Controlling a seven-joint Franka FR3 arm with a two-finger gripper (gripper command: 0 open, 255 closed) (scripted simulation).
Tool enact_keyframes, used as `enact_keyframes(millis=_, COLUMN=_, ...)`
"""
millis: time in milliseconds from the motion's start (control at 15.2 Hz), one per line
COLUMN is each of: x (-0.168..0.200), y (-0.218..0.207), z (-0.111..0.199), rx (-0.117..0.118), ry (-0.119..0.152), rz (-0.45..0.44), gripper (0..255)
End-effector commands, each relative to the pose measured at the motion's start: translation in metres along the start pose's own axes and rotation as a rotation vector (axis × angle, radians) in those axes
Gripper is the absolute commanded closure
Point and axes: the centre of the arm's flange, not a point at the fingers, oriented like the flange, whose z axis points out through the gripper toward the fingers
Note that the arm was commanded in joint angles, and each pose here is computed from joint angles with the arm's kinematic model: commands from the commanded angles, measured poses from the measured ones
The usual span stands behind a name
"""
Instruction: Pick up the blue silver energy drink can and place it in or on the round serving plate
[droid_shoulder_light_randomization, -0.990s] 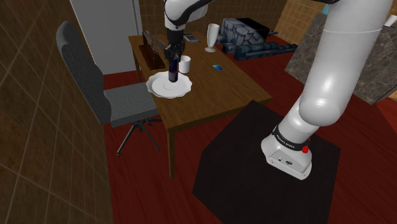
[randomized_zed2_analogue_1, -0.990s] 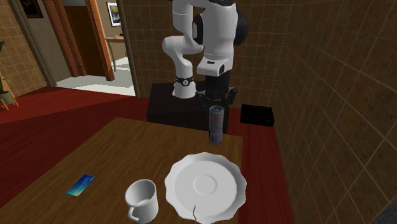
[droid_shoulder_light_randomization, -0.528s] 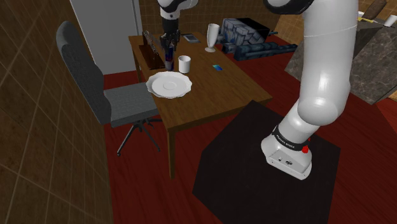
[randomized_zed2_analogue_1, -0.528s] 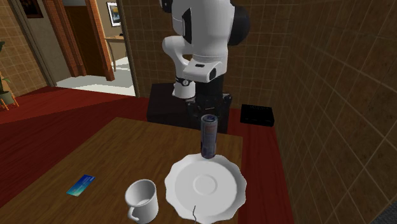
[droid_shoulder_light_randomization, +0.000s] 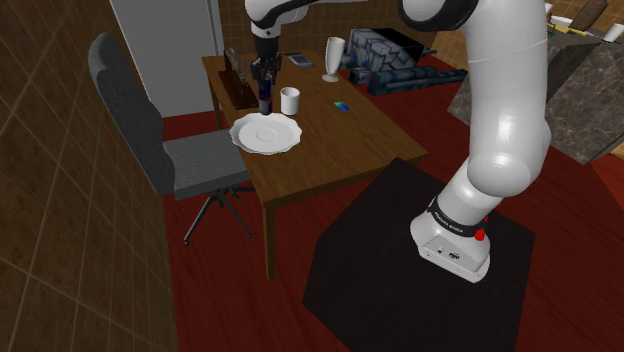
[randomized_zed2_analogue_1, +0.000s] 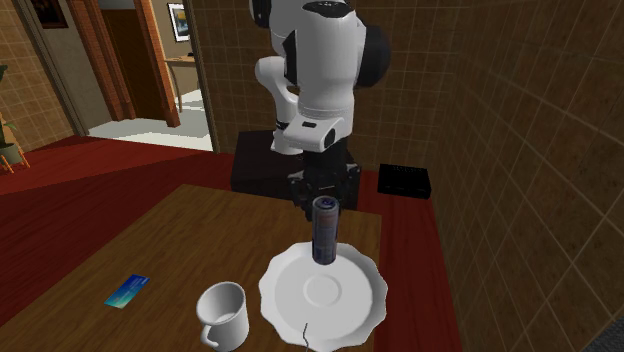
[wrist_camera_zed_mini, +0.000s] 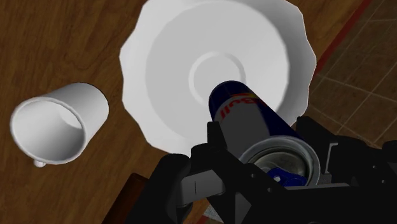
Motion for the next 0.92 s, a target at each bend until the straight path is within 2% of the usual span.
enact_keyframes(millis=0, x=-0.001, y=0.0, z=0.011, rx=0.0, ry=0.001, rz=0.0, gripper=255)
enact_keyframes(millis=858, x=-0.001, y=0.001, z=0.08, rx=0.0, ry=0.001, rz=0.0, gripper=255)
